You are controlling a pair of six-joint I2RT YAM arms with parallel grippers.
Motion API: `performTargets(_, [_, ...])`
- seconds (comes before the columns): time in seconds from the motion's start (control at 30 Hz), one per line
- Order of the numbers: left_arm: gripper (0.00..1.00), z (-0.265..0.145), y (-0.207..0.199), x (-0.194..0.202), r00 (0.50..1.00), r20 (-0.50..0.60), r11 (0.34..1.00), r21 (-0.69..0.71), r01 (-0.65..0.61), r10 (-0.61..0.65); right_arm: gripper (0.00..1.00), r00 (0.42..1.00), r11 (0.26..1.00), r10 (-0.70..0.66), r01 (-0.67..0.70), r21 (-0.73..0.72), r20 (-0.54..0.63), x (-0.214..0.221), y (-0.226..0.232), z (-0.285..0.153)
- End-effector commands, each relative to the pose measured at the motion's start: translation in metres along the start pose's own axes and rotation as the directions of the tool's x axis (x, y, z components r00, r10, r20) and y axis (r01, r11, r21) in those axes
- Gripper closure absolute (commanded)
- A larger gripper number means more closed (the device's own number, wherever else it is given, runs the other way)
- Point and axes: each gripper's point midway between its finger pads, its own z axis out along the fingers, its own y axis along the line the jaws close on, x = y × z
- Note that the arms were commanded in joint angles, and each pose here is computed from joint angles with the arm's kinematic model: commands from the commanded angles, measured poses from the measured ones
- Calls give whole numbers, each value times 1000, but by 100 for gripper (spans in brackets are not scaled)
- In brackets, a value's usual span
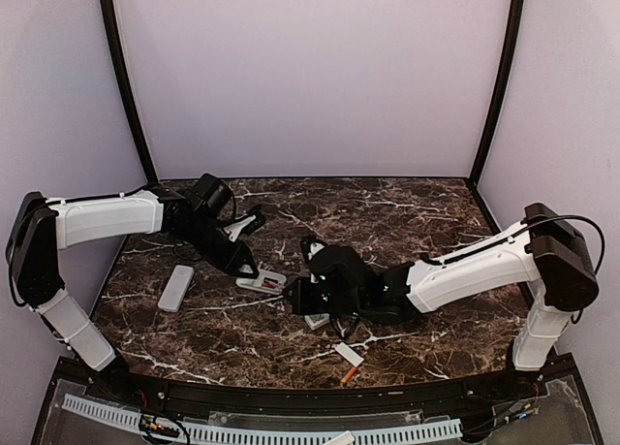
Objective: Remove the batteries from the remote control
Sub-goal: Remove the battery from the remote control without the battery cover.
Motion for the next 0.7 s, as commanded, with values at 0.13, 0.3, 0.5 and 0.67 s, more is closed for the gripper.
performTargets(0.13, [100,9,4,23,994,-98,999,2,40,-40,100,1000,1000,17,-16,-5,15,-8,9,10])
performTargets(0.3, [100,9,3,23,995,-96,999,8,41,-40,100,998,999,41,-42,29,37,-13,3,10])
performTargets(0.5, [100,6,11,20,996,-81,998,-42,45,-49,100,991,981,88,-104,162,100,-24,-17,3])
performTargets(0.67, [100,0,26,16,997,-45,989,-137,51,-58,100,988,945,99,-130,300,115,-20,-33,-6])
